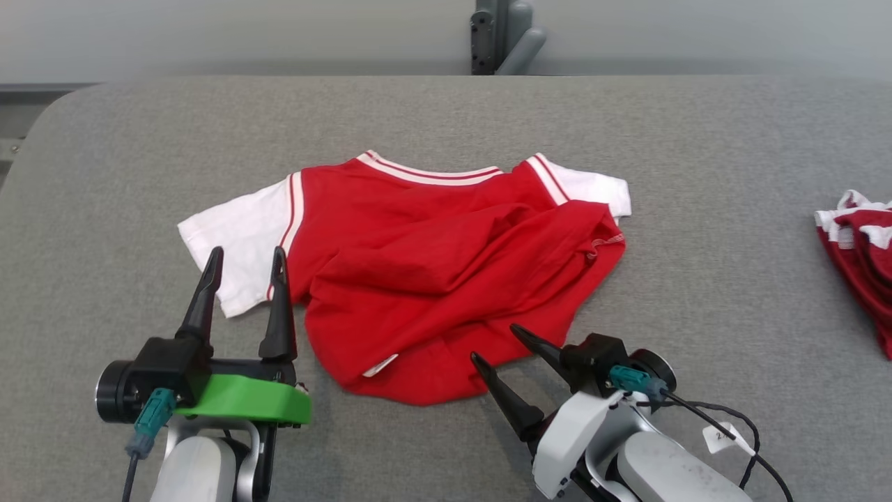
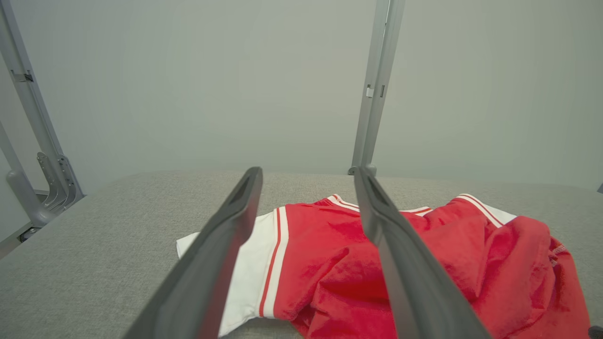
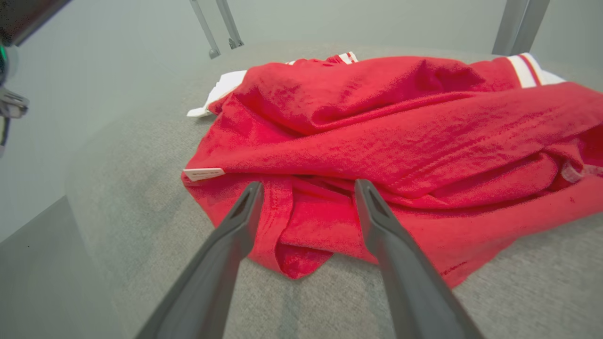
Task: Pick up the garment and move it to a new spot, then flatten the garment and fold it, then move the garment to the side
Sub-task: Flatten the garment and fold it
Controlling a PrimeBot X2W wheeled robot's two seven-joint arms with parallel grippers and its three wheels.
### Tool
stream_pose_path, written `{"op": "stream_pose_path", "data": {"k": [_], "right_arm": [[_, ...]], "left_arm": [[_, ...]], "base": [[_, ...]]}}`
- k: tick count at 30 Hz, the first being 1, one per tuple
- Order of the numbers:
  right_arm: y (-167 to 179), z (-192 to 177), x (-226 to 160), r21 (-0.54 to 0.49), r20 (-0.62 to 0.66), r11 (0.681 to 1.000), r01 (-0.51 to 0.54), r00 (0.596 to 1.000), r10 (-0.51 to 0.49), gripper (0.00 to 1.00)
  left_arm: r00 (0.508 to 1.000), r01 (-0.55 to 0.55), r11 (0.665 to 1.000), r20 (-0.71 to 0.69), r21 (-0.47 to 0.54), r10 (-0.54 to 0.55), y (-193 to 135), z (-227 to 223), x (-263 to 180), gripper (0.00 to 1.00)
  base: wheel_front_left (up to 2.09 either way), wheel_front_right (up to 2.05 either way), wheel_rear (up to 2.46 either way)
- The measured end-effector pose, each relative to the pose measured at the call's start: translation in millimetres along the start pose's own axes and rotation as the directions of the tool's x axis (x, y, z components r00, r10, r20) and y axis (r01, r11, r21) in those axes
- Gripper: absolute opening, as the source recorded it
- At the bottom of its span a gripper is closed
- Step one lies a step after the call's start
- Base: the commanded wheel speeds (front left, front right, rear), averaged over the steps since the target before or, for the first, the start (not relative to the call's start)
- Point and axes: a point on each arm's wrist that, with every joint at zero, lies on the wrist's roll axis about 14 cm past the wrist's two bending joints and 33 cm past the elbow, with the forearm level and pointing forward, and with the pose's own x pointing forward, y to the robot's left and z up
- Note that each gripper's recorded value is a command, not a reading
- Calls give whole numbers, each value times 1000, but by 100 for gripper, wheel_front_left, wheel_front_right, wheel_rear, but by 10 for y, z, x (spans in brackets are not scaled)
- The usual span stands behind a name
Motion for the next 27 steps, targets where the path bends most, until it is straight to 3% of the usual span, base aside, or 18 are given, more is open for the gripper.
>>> {"op": "stream_pose_path", "data": {"k": [14, 15, 16, 17, 18, 27], "right_arm": [[316, -571, 620, 63, -157, 981, -185, 969, 193, 100], [327, -604, 633, 72, -165, 979, -189, 966, 199, 71], [342, -629, 644, 77, -170, 978, -196, 964, 206, 36], [353, -635, 660, 79, -170, 976, -202, 962, 213, 13], [362, -634, 674, 82, -167, 975, -206, 962, 218, 0], [2, -231, 606, 54, -40, 988, -144, 988, 146, 0]], "left_arm": [[993, -118, 993, -2, 25, 118, 401, -10, -16, 100], [992, -126, 992, -5, 26, 126, 424, -18, -24, 100], [991, -131, 991, -7, 26, 132, 442, -27, -29, 100], [991, -137, 990, -9, 27, 137, 456, -34, -32, 100], [990, -140, 990, -11, 28, 140, 466, -40, -33, 100], [994, -108, 994, -9, 31, 108, 378, -70, 55, 100]], "base": [[0, 0, 0], [0, 0, 0], [0, 0, 0], [0, 0, 0], [0, 0, 0], [0, 0, 0]]}}
